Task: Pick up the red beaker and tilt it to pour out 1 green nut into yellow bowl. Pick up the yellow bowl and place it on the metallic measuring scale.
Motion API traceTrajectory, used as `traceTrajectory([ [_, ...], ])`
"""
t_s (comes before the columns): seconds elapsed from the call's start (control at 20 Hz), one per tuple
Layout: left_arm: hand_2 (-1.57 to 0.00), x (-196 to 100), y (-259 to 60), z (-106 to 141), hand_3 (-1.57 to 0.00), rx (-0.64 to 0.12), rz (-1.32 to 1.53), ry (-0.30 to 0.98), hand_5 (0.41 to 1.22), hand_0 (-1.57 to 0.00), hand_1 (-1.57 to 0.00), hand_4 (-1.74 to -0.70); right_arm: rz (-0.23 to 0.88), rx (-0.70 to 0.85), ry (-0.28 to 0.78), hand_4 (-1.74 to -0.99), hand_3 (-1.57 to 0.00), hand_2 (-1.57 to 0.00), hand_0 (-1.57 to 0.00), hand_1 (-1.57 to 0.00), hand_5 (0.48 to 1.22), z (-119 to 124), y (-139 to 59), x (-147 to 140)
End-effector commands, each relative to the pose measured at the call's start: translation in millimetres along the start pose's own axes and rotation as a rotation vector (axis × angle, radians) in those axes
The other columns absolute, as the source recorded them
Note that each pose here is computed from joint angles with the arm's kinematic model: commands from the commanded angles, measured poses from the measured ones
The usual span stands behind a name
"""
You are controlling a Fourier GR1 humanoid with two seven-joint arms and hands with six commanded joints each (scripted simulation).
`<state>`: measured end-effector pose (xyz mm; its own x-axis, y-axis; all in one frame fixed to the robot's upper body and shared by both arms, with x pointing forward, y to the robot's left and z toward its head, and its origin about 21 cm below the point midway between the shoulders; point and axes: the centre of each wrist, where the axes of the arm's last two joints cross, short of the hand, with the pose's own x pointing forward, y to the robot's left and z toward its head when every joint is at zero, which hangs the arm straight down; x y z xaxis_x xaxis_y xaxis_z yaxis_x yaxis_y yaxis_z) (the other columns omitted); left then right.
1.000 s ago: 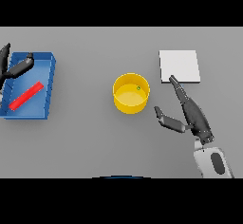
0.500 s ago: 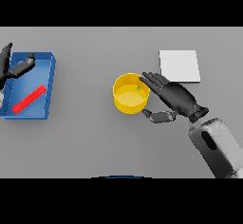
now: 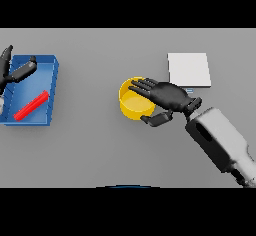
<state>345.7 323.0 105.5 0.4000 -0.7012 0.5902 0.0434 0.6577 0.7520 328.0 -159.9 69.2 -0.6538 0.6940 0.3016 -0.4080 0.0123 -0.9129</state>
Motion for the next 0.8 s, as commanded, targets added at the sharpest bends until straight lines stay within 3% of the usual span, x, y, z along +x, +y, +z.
traceTrajectory([
  [0.0, 0.0, -0.6, 3.3, 2.8, 0.0, 0.0, -0.002, -0.008, 0.72, 0.0, 0.0, -0.79, 0.003, 0.021, -0.007, -1.25, 0.0, 0.0, 0.0, 0.0, 0.686, -2.6, 3.1, -1.5],
  [0.5, 0.0, 5.0, 4.3, 0.8, 0.0, -0.001, -0.008, -0.011, 0.737, 0.0, 0.0, -0.8, 0.047, 0.193, -0.004, -1.3, 0.0, 0.0, 0.0, 0.0, 0.671, -31.6, 8.4, -4.3],
  [0.75, 0.0, 5.7, 5.3, -2.5, 0.0, 0.006, -0.006, -0.01, 0.731, 0.0, 0.0, -0.79, 0.087, 0.255, 0.015, -1.304, 0.0, 0.0, 0.0, 0.0, 0.713, -35.8, 9.4, 1.7],
])
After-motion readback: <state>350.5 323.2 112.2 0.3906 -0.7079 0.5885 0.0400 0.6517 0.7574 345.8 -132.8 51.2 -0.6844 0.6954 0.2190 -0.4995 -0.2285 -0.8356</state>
